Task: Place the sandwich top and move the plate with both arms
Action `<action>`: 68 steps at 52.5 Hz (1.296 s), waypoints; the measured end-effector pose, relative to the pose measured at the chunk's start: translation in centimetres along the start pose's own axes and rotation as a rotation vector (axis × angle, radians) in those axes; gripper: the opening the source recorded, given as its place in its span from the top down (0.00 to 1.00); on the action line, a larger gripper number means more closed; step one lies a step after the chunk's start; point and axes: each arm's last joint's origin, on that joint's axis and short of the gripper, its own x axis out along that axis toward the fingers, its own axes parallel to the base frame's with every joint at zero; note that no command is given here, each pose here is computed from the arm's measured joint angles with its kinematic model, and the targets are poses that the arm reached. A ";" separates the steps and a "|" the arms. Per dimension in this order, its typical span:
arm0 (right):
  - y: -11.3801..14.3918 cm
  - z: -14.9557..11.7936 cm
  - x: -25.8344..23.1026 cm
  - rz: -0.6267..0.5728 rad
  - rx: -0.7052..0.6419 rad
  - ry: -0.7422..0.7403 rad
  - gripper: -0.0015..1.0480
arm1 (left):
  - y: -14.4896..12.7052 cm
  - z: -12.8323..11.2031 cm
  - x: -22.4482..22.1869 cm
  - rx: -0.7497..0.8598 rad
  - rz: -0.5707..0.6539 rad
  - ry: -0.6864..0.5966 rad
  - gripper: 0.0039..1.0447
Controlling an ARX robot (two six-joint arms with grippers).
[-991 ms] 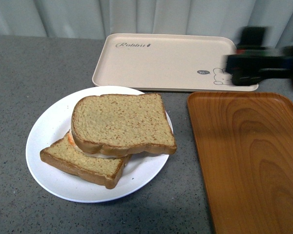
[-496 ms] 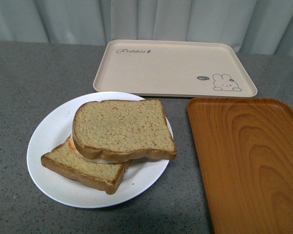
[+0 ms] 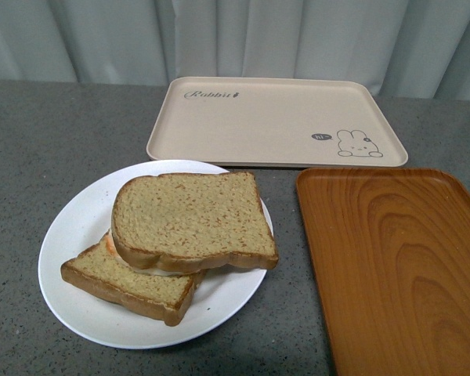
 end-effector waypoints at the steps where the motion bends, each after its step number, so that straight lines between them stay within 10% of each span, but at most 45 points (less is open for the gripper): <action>1: 0.0 0.0 0.0 0.000 0.000 0.000 0.99 | 0.0 0.0 0.0 0.000 0.000 0.000 0.06; 16: 0.0 0.0 0.0 0.000 -0.001 0.000 0.42 | 0.0 0.0 0.0 0.000 0.000 0.001 0.06; 25: 0.0 0.0 0.0 0.000 -0.001 0.000 0.07 | -0.7 -1.0 1.1 -0.676 0.054 0.275 0.06; 68: 0.0 0.0 0.0 0.000 -0.001 0.000 0.09 | 0.0 -3.4 13.6 -1.032 0.259 0.330 0.06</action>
